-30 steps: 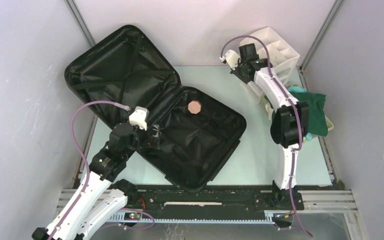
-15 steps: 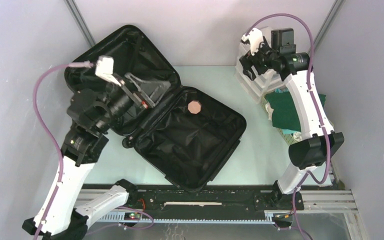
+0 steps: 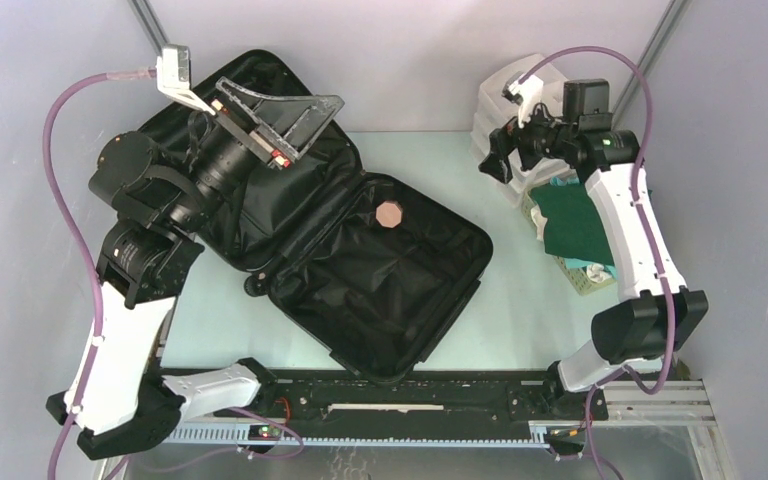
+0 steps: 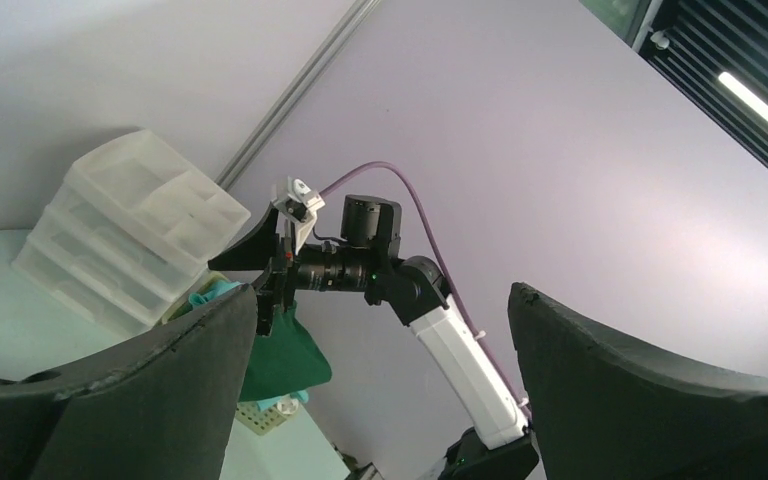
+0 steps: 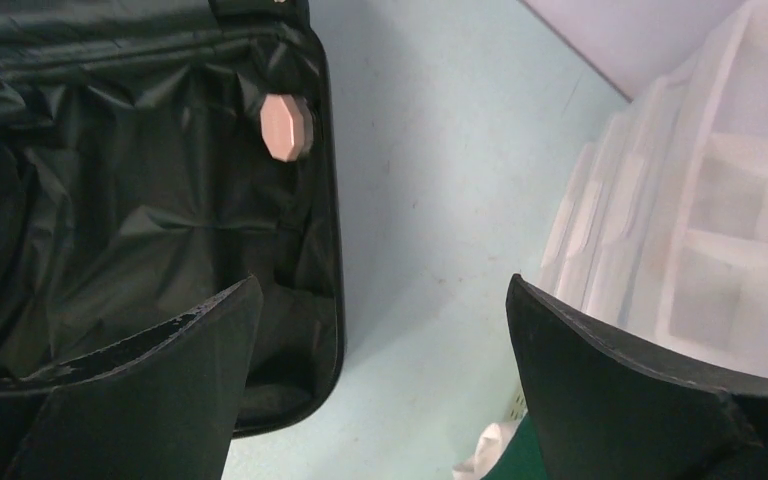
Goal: Open, take out, and arrange the luggage
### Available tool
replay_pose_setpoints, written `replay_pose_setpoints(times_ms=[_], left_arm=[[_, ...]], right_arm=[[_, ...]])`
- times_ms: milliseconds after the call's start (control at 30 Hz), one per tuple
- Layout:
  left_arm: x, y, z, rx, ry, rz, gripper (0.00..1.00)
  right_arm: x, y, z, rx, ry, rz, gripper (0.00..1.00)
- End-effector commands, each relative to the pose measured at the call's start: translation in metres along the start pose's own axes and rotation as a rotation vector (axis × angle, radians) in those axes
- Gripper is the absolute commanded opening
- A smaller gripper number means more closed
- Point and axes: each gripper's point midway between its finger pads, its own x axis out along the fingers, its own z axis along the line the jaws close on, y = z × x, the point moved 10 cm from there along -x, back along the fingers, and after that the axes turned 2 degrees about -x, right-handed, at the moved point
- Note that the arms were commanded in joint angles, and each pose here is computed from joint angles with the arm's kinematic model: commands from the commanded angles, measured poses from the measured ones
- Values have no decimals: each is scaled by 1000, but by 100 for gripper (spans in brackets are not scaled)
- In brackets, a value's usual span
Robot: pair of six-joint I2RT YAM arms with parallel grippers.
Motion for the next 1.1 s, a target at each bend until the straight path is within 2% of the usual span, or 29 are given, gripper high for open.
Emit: replay_pose_setpoints(times_ms=[0, 300, 400, 567, 633, 833, 1067], left_arm=[[-3, -9, -14, -15, 18, -18, 100], [2, -4, -15, -48, 66, 17, 100], [-1, 10, 1, -13, 69, 38, 100], [-20, 56, 61, 18, 263, 131, 100], [-31, 71, 90, 31, 246, 121, 100], [-63, 118, 169, 175, -20, 147, 100], [-90, 154, 212, 171, -100, 134, 100]], right_arm=[[-19, -16, 2, -3, -40, -143, 100], [-30, -16, -8, -1, -21, -170, 100], [-36, -17, -17, 7, -63, -191, 100], [-38, -19, -32, 23, -132, -180, 100], [-35, -17, -38, 21, -109, -157, 100], [-25, -9, -54, 21, -51, -95, 100], [-17, -3, -65, 16, -15, -65, 99]])
